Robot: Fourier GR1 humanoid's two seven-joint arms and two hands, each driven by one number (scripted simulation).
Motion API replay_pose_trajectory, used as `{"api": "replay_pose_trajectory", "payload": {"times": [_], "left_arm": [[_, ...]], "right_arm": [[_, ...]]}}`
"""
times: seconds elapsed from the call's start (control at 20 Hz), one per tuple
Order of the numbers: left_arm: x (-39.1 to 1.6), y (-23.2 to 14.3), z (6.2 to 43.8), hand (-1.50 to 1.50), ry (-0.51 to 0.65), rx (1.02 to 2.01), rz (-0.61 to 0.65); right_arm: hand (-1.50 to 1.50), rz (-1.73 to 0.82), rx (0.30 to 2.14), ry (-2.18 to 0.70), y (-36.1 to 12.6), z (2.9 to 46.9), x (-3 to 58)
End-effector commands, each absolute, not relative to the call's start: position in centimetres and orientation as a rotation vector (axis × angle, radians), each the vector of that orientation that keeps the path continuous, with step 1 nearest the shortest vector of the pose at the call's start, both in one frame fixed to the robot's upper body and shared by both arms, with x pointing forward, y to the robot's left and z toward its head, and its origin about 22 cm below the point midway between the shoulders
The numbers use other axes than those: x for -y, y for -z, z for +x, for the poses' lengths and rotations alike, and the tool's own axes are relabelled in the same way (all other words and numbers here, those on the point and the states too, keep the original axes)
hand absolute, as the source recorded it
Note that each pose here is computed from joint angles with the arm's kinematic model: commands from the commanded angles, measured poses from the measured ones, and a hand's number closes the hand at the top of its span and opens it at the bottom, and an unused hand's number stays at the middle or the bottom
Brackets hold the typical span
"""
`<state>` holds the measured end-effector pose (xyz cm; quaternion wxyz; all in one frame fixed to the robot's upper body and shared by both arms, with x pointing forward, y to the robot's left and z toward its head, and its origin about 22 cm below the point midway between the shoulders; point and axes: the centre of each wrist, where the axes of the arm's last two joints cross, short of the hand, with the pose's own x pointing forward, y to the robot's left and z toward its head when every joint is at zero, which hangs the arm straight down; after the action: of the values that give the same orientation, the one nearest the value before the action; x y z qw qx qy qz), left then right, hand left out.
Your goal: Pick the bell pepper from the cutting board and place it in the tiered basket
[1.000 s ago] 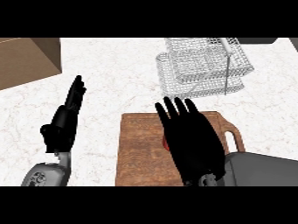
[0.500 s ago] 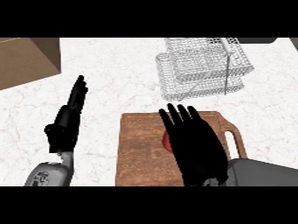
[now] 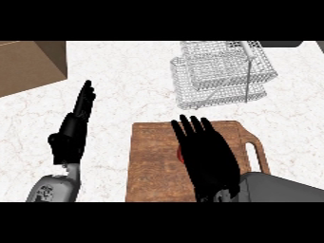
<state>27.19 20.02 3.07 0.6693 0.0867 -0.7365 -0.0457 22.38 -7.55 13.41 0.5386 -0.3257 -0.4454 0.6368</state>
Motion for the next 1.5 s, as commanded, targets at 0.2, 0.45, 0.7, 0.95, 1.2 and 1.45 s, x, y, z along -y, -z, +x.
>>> {"api": "replay_pose_trajectory", "payload": {"times": [0.2,0.45,0.7,0.95,1.2,1.45], "left_arm": [[-19.7,-1.7,27.1,0.0,0.12,1.653,0.186],[-19.3,-2.6,26.4,0.0,0.121,1.653,0.178],[-21.0,-3.4,26.6,0.0,0.119,1.673,0.188],[-20.8,-2.0,26.3,0.0,0.109,1.668,0.199],[-21.2,-3.8,27.0,0.0,0.113,1.661,0.197],[-21.6,-2.4,26.1,0.0,0.122,1.656,0.193]], "right_arm": [[-1.5,-0.869,0.885,-1.475,-11.9,22.6,7.1],[-1.5,-0.867,0.9,-1.456,-13.4,23.1,6.4],[-1.5,-0.869,0.858,-1.472,-11.9,24.8,6.7],[-1.5,-0.874,0.857,-1.451,-9.9,24.1,6.3],[-1.5,-0.856,0.857,-1.471,-8.5,25.5,6.1],[-1.5,-0.842,0.874,-1.41,-7.9,24.6,5.9]]}}
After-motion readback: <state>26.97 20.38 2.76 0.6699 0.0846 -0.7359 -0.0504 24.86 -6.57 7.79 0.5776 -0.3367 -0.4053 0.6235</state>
